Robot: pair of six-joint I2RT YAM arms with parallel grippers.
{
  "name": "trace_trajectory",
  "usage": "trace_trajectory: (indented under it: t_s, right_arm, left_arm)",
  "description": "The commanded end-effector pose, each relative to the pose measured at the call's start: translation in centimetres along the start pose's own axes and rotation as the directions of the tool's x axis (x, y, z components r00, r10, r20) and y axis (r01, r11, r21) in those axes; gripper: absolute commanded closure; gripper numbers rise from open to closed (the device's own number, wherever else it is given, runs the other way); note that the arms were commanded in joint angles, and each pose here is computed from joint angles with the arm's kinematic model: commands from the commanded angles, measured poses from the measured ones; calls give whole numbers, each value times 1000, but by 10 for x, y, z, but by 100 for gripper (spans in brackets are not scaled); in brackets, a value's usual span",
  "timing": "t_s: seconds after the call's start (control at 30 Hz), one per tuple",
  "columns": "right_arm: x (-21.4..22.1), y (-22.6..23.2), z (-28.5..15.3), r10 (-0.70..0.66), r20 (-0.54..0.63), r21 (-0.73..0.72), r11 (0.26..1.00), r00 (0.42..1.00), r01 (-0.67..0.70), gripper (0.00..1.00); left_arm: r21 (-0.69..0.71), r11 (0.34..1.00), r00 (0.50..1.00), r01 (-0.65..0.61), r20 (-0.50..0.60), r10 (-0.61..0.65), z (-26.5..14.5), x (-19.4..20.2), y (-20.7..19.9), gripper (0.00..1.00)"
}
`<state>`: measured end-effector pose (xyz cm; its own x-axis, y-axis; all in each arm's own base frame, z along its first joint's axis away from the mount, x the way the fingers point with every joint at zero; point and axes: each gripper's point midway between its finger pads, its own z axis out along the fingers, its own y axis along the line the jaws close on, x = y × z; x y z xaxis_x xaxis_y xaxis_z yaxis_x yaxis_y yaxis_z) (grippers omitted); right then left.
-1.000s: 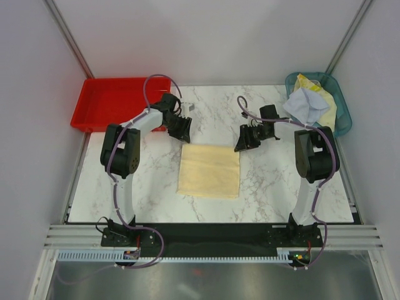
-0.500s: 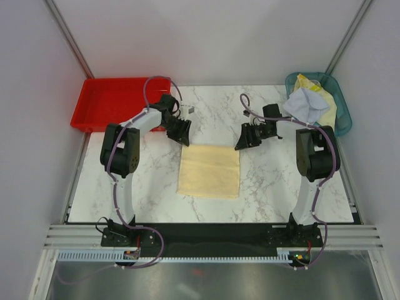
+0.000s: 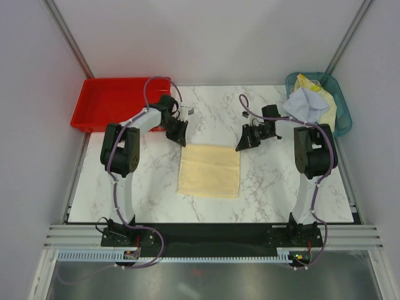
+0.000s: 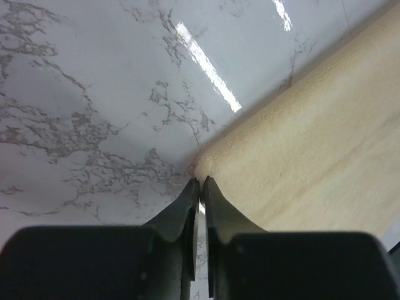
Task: Fold and stack the towels
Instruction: Fold the towel
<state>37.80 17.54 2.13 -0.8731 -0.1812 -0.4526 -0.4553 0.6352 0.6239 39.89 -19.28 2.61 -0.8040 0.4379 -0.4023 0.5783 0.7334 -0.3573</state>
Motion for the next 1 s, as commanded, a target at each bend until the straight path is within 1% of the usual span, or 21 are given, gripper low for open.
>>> trace_trajectory:
  t_s: [0.0, 0.03, 0.07, 0.17, 0.3, 0.47, 0.57, 0.6, 0.67, 0.7, 0.73, 0.77, 0.8, 0.83, 0.87, 0.9, 0.93, 0.97]
  right_arm:
    - [-9, -4, -2, -42, 16, 3, 999, 999, 42, 92]
    - [-11, -6, -5, -43, 25, 11, 999, 999, 43, 97]
    - [-13, -8, -6, -44, 31, 16, 999, 999, 43, 100]
    - [-23, -16, -11, -55, 56, 63, 997, 997, 52, 100]
    - [-39, -20, -13, -76, 77, 89, 994, 994, 69, 100]
    - [-52, -15, -20, -91, 103, 111, 991, 990, 80, 100]
    - [-50, -12, -28, -110, 111, 182, 979, 988, 89, 100]
    - [-50, -12, -32, -113, 116, 202, 975, 987, 88, 100]
    - [-57, -2, -43, -144, 154, 216, 970, 978, 109, 100]
    - [-53, 1, -44, -125, 161, 216, 972, 979, 88, 100]
    - [-59, 9, -49, -144, 186, 217, 971, 972, 102, 100]
    - [-54, 12, -49, -136, 186, 216, 972, 973, 95, 100]
    - [-53, 15, -49, -129, 192, 222, 971, 973, 85, 100]
    - [-57, 26, -51, -159, 209, 228, 967, 965, 110, 100]
    - [-52, 36, -49, -184, 207, 234, 963, 961, 134, 100]
    - [-45, 31, -47, -172, 194, 246, 962, 966, 122, 100]
    - [-46, 46, -46, -175, 213, 240, 963, 961, 122, 100]
    - [-34, 44, -44, -166, 197, 261, 959, 966, 111, 100]
  left_arm:
    - [31, 998, 998, -51, 47, 49, -4, -20, -2, 92]
    - [38, 998, 997, -50, 52, 48, -3, -23, -3, 98]
    - [48, 998, 998, -45, 55, 42, -3, -24, -4, 98]
    - [63, 998, 998, -24, 61, 20, 2, -30, -4, 98]
    - [54, 998, 997, -12, 73, 8, 5, -38, 0, 98]
    - [6, 1000, 988, -31, 154, 29, -12, -71, 1, 98]
    - [-44, 998, 980, -35, 195, 43, -28, -83, -1, 98]
    - [-66, 997, 981, -31, 191, 43, -30, -79, 0, 98]
    - [-90, 995, 973, -41, 222, 60, -38, -82, -3, 98]
    - [-102, 994, 971, -35, 233, 58, -46, -78, -6, 98]
    - [-109, 993, 966, -40, 251, 67, -48, -80, -8, 98]
    - [-110, 993, 964, -37, 259, 65, -51, -78, -10, 98]
    - [-107, 994, 966, -33, 253, 59, -51, -70, -13, 98]
    - [-117, 993, 964, -29, 258, 58, -52, -68, -11, 98]
    - [-128, 992, 970, -12, 241, 43, -49, -58, -10, 98]
    - [-131, 991, 973, -4, 227, 34, -45, -52, -9, 98]
    - [-138, 990, 971, -4, 238, 38, -50, -51, -11, 98]
    - [-144, 990, 967, -9, 249, 45, -50, -50, -12, 98]
